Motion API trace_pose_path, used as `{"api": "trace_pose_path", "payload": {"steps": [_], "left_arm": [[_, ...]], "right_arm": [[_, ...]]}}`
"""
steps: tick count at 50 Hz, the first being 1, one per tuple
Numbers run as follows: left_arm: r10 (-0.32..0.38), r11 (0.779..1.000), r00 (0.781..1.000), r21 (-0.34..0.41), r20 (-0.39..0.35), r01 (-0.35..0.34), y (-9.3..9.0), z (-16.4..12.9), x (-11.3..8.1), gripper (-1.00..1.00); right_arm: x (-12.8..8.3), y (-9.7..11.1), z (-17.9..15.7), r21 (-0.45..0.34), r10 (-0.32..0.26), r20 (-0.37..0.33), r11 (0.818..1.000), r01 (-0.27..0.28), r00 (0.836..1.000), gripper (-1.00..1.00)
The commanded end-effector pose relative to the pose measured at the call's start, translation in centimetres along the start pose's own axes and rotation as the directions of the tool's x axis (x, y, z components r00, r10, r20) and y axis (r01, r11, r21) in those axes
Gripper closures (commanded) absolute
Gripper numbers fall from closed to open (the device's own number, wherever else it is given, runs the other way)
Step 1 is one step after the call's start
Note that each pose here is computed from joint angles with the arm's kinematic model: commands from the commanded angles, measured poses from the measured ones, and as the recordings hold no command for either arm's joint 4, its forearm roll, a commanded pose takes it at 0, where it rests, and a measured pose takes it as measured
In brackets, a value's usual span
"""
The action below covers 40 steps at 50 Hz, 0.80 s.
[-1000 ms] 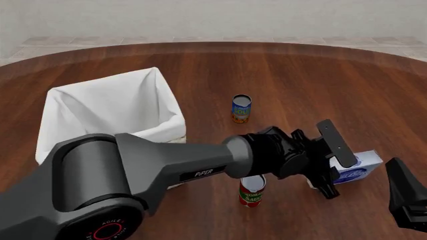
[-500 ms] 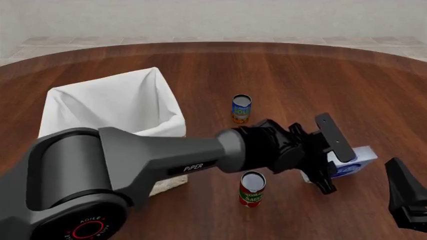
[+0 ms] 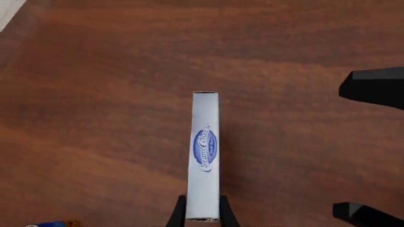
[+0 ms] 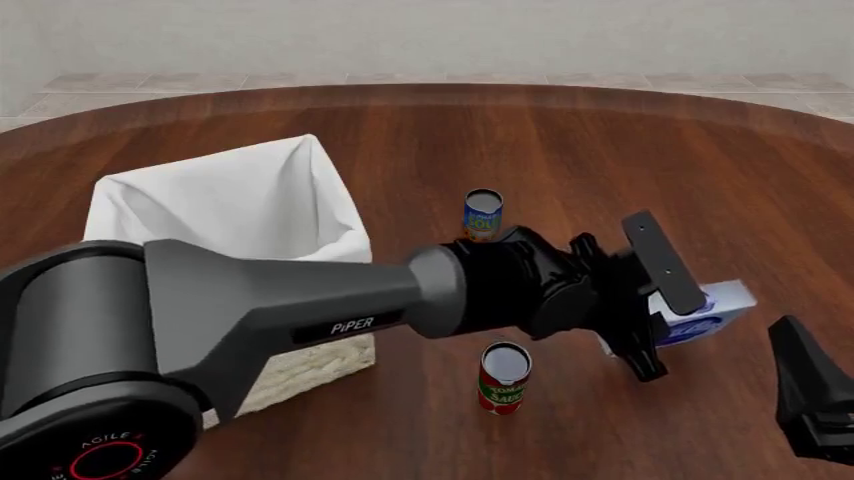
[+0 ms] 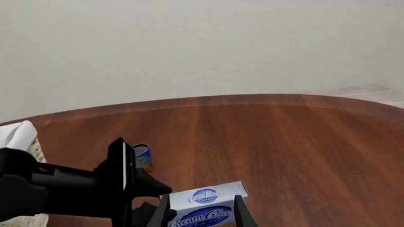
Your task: Pick up the cream cheese box, and put it in the basket.
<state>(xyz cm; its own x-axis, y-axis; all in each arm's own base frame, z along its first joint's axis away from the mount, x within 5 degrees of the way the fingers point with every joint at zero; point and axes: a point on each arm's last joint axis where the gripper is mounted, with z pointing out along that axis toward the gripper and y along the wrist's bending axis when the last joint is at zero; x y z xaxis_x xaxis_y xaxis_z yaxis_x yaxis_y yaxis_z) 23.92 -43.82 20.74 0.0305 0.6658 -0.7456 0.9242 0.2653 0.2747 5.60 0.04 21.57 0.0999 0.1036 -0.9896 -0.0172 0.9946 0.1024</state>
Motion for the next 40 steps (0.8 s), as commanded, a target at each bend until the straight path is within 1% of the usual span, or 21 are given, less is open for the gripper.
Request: {"api": "trace_pose_path", "payload": {"steps": [1,19,40], "left_arm": [[0.011,1.000,0.999,-0.014,0.030,-0.011,0.5,-1.1,-0.8,1.00],[0.018,0.999,0.999,-0.027,0.036,-0.017,1.1,-2.5,-1.0,1.00],[0.050,0.998,0.997,-0.030,0.055,-0.048,1.1,-4.5,-2.1,1.00]], "right_arm": [[0.0,0.0,0.0,-0.003,-0.006,-0.001,1.000,0.006,1.000,-1.00],[0.0,0.0,0.0,-0.006,-0.010,0.000,1.000,0.010,1.000,-1.00],[0.0,0.0,0.0,-0.006,-0.009,0.001,1.000,0.009,1.000,-1.00]]}}
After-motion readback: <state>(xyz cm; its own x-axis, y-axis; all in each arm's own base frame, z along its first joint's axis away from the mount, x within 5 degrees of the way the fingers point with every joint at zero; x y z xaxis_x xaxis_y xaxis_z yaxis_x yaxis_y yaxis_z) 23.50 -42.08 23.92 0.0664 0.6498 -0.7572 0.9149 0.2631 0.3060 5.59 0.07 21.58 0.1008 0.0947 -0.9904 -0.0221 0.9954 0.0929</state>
